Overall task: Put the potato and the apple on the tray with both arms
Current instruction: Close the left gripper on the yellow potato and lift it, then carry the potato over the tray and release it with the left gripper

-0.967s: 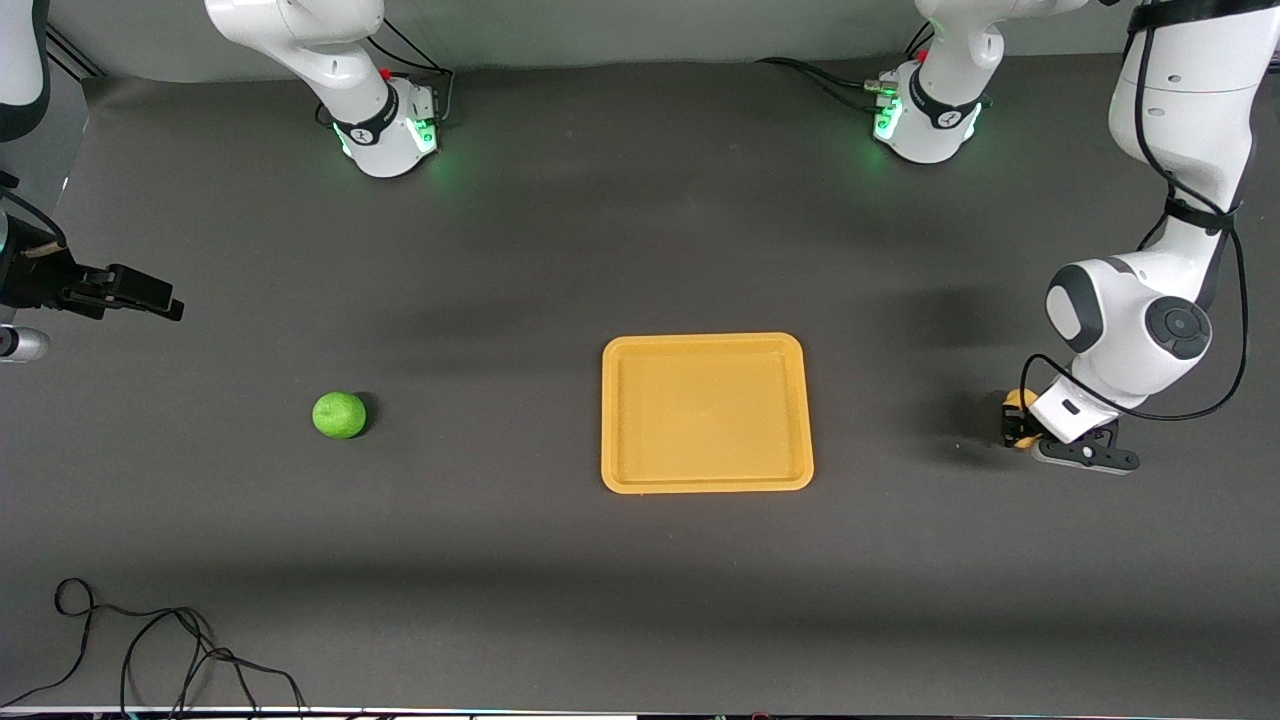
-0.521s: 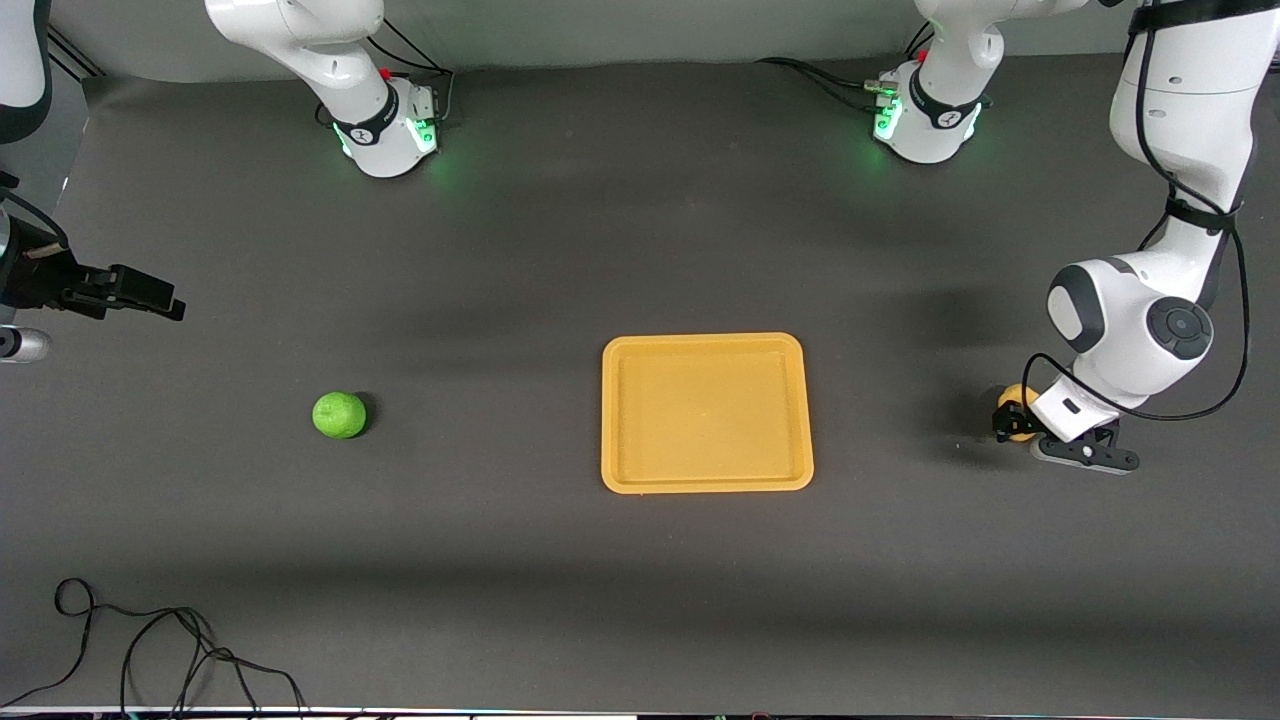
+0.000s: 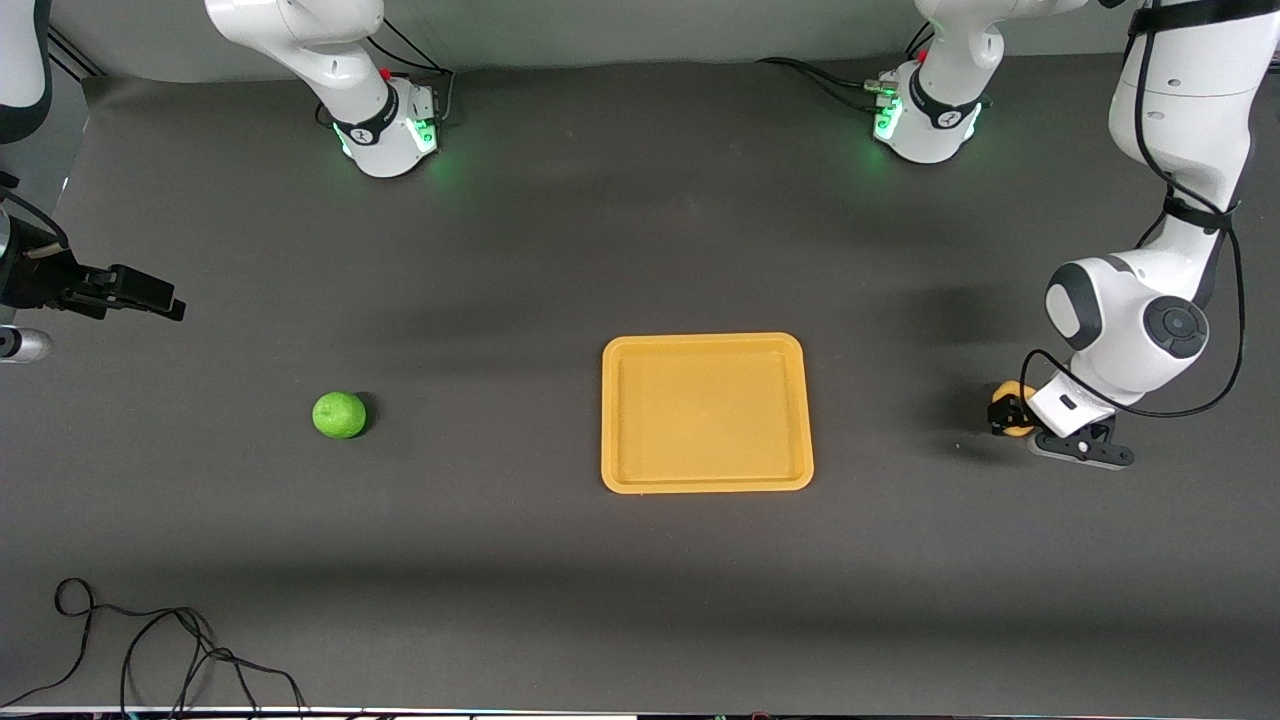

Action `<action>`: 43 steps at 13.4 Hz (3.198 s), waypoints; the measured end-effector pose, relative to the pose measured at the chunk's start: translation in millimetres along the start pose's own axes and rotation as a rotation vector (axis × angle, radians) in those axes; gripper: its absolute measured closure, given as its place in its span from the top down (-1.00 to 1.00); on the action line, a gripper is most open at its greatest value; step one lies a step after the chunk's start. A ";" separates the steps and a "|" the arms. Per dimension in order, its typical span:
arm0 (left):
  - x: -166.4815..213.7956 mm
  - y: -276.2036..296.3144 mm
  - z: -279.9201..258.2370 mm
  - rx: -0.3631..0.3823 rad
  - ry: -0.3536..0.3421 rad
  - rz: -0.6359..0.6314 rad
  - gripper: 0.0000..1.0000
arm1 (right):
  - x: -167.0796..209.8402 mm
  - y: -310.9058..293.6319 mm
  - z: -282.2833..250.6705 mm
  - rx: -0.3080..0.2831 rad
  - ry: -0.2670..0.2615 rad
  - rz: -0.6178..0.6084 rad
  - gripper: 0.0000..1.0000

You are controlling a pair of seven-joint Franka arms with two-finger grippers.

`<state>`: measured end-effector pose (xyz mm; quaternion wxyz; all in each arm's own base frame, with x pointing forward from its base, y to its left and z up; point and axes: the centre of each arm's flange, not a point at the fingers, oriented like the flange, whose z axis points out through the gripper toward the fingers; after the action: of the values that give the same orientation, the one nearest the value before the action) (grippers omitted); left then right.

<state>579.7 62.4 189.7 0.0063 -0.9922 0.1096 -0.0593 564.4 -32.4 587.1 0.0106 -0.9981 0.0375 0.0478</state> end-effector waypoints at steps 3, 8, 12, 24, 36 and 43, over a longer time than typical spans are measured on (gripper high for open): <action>-13.4 3.1 9.1 0.010 0.013 -0.001 0.97 | 0.0 0.0 0.1 0.000 0.000 0.000 1.00; -19.1 6.8 12.0 0.013 0.020 0.003 0.30 | 0.0 0.0 0.4 0.000 -0.001 0.000 1.00; -1.9 32.6 -8.7 -0.029 0.012 -0.019 0.23 | 0.0 0.1 0.4 0.000 -0.001 0.000 1.00; 25.8 342.5 -38.9 -0.133 -0.029 -0.322 0.23 | 0.0 1.0 0.7 0.000 -0.001 0.002 1.00; 34.7 416.0 -4.0 -0.063 -0.005 -0.431 0.23 | 0.0 3.5 1.5 0.000 -0.003 0.006 1.00; 34.4 422.7 4.8 -0.058 -0.009 -0.435 0.93 | 0.0 3.9 1.7 0.000 -0.004 0.007 1.00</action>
<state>522.0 -357.6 178.2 -0.0347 -0.9925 -0.1054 -0.0515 563.9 -36.3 585.3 0.0106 -0.9979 0.0411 0.0498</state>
